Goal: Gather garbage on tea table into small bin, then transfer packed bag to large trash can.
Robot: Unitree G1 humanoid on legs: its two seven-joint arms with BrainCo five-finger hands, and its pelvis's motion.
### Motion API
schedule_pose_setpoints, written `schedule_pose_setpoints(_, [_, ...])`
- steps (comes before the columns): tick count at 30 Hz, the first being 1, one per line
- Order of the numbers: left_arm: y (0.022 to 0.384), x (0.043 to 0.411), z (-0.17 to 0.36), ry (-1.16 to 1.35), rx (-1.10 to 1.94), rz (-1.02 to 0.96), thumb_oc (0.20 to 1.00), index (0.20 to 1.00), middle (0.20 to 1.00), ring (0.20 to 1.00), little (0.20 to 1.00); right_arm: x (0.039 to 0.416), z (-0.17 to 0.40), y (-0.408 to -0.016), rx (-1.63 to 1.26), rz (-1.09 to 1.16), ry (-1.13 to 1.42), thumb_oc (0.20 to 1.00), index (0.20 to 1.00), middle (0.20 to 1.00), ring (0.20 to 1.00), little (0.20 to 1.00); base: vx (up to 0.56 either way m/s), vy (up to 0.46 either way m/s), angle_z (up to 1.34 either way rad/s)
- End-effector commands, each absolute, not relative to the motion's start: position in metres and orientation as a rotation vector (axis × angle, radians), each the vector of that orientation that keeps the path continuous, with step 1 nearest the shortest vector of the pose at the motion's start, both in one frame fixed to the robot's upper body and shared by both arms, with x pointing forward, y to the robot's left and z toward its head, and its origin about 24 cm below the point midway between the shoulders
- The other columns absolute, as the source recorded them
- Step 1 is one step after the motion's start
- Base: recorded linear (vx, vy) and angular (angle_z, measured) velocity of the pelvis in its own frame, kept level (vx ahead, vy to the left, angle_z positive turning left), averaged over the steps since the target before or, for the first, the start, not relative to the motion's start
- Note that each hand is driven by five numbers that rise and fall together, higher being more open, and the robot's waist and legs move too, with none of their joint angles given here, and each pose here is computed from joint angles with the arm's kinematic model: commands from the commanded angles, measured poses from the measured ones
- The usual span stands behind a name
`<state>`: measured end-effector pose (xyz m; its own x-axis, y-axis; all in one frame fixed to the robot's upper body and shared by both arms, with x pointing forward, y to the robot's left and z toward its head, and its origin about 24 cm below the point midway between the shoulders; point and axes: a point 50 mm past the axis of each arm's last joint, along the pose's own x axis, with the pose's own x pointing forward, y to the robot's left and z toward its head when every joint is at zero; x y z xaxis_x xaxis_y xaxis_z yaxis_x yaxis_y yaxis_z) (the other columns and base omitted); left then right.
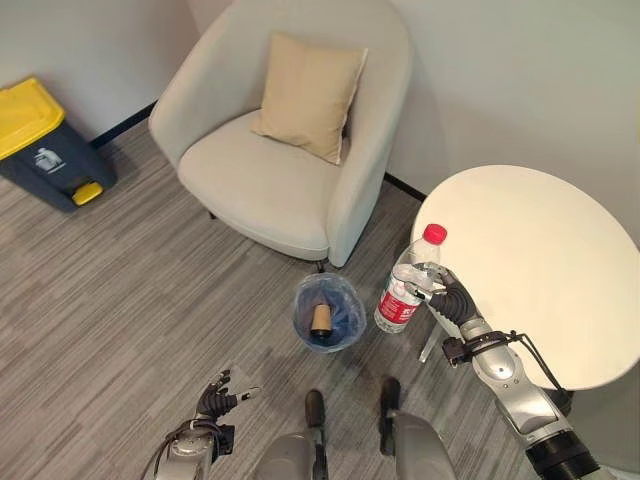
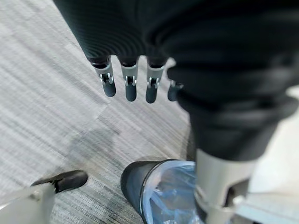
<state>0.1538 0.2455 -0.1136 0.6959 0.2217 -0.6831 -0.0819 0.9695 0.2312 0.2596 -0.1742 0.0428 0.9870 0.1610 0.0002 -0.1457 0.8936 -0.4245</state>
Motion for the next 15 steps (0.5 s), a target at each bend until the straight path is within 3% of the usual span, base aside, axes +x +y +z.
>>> schedule_pose_setpoints(1, [0.247,0.159,-0.108,0.74,0.226,0.155,1.0,1.0,1.0,1.0,1.0,0.267,0.072,-0.174,-0.479,0.191,-0.18,0.2,0.2,0.2,0.2,0.2,0.0,-0.05,0.37])
schedule_pose_setpoints(8, [0.248,0.158,-0.11,0.753,0.224,0.168,1.0,1.0,1.0,1.0,1.0,0.283,0.082,-0.157,-0.506,0.234,-0.229,0.2,0.2,0.2,0.2,0.2,-0.07,-0.08,0.24])
schedule_pose_setpoints(15, [0.234,0.194,-0.093,0.63,0.169,0.185,1.0,1.0,1.0,1.0,1.0,0.316,0.107,-0.144,-0.53,0.136,-0.312,0.2,0.2,0.2,0.2,0.2,-0.12,-0.051,0.34])
